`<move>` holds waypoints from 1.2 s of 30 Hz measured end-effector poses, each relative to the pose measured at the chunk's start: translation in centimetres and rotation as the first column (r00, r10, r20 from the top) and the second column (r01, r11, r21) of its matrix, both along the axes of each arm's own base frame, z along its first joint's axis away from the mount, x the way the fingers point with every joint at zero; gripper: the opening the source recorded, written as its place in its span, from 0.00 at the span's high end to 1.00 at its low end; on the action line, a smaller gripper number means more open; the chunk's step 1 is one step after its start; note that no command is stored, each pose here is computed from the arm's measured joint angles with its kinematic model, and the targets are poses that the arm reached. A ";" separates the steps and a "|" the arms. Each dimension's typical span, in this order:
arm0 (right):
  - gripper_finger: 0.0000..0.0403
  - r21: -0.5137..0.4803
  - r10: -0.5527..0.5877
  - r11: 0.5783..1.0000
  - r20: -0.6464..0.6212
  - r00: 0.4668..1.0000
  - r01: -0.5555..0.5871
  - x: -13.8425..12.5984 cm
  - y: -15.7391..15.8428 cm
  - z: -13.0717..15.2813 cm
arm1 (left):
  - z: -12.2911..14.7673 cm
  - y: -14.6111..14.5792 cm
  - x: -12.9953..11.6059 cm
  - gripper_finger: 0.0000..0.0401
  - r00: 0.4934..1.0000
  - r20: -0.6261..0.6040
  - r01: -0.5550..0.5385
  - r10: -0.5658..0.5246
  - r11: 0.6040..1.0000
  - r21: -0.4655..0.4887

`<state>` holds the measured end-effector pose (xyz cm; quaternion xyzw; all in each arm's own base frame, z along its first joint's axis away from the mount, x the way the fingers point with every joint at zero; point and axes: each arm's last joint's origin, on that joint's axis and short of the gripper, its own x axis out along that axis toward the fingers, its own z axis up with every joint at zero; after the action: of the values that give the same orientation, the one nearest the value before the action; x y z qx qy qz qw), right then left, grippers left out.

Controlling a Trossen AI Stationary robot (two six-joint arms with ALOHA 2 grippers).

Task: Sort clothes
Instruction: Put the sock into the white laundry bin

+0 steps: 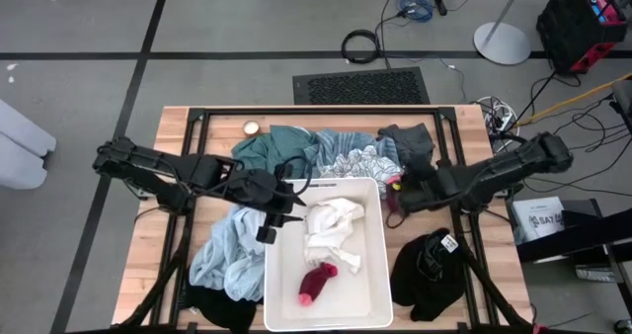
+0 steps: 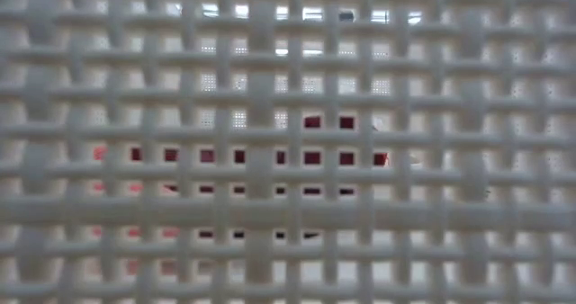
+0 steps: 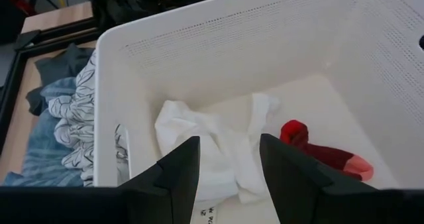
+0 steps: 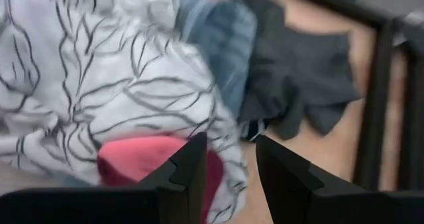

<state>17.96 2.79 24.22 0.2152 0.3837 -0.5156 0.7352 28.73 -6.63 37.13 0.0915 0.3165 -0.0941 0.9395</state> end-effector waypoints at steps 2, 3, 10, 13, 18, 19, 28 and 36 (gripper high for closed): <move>0.71 0.036 0.026 0.999 0.010 1.000 -0.026 0.4 -0.2 -0.3 | 0.0 0.0 0.0 0.59 1.000 0.000 -0.003 0.003 1.000 -0.003; 0.71 0.055 0.042 0.998 0.012 0.999 -0.042 0.6 -0.3 -0.4 | 0.0 0.0 0.0 0.59 1.000 0.000 -0.005 0.005 1.000 -0.005; 0.71 0.142 0.054 0.989 -0.043 0.998 -0.048 0.5 -1.1 -2.0 | 0.0 0.0 0.0 0.59 1.000 -0.002 0.001 -0.001 1.000 -0.012; 0.71 0.177 0.078 0.982 -0.060 0.995 -0.067 0.5 -1.0 -2.3 | 0.0 0.0 0.0 0.59 1.000 -0.003 -0.001 0.001 1.000 -0.014; 0.71 0.124 0.085 0.989 -0.016 0.996 -0.083 0.5 -1.1 -0.5 | 0.0 0.0 0.0 0.59 1.000 -0.003 0.000 0.000 1.000 -0.013; 0.71 0.128 0.089 0.988 -0.006 0.996 -0.088 0.5 -1.0 -0.2 | 0.0 0.0 0.0 0.59 1.000 -0.003 0.000 0.000 1.000 -0.013; 0.71 0.306 0.177 0.935 0.037 0.984 -0.179 0.4 0.8 -0.6 | -0.1 0.0 -0.1 0.59 1.000 -0.017 -0.013 0.012 1.000 -0.026; 0.71 0.281 0.139 0.952 -0.032 0.990 -0.124 -0.4 -0.4 -3.8 | -0.1 0.0 -0.1 0.59 1.000 -0.016 -0.014 0.013 0.999 -0.030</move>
<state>17.57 2.43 20.46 0.2768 0.4845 -0.4119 0.7204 28.65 -6.64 37.05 0.0745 0.3232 -0.0932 0.9388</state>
